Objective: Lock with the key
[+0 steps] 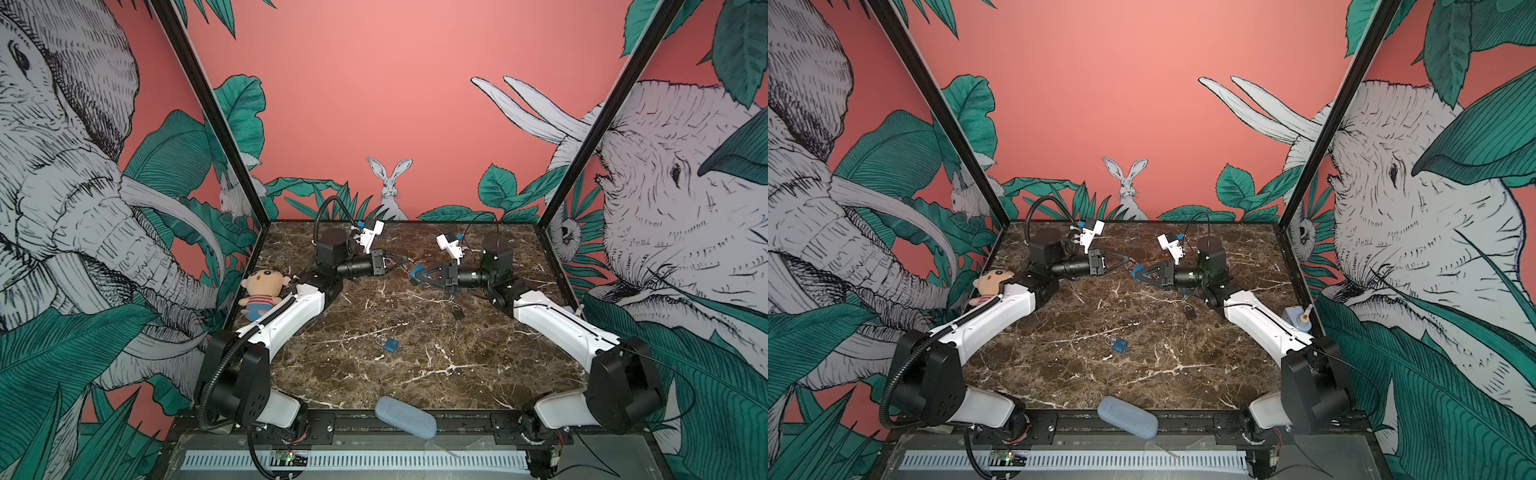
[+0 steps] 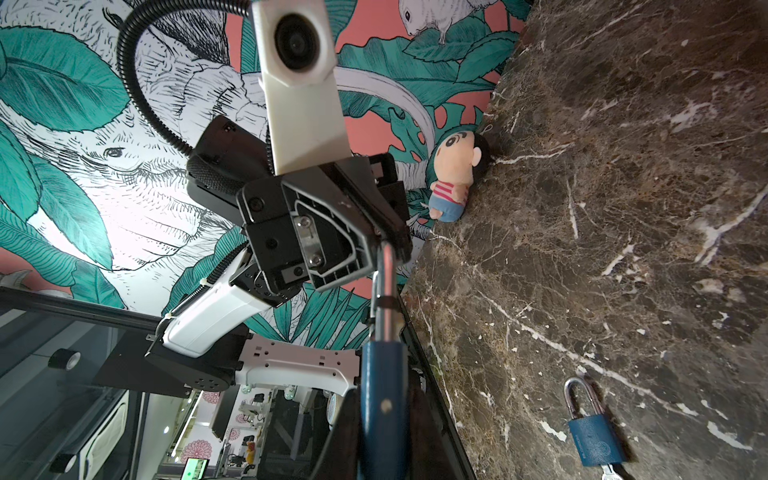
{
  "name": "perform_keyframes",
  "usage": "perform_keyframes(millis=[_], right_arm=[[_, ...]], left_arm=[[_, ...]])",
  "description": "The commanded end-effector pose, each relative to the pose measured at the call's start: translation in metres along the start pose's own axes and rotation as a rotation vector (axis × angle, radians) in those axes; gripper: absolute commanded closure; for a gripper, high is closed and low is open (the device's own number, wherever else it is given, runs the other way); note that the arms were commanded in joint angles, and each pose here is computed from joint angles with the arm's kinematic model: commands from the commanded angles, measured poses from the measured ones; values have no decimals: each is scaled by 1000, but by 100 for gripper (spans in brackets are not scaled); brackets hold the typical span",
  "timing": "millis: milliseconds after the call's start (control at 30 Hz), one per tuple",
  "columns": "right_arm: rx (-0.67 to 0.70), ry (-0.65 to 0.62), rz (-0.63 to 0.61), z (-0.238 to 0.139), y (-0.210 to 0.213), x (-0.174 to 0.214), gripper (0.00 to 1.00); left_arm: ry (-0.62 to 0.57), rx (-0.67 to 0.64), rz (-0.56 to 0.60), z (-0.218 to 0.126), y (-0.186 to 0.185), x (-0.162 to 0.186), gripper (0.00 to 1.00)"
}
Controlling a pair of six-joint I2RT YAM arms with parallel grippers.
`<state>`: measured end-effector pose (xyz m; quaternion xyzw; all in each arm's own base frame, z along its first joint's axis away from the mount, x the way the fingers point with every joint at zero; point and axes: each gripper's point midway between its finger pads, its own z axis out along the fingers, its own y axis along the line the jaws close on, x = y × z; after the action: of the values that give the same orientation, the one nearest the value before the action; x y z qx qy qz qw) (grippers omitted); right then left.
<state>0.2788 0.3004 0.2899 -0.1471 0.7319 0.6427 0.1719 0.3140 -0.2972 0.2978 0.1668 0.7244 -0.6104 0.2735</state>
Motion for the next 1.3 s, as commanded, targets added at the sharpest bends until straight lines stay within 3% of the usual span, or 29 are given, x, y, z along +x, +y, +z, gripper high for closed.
perform_keyframes(millis=[0,533,1267], right_arm=[[-141,5,-202,4,54,-4,100],[-158,-17,-191,10,51,-11,100],[-99,-44,-205,12,40,-18,100]], left_arm=[[52,-35,-47,7,23,23,100],[92,-28,-59,11,29,41,100],[221,66,-62,28,-3,82,100]])
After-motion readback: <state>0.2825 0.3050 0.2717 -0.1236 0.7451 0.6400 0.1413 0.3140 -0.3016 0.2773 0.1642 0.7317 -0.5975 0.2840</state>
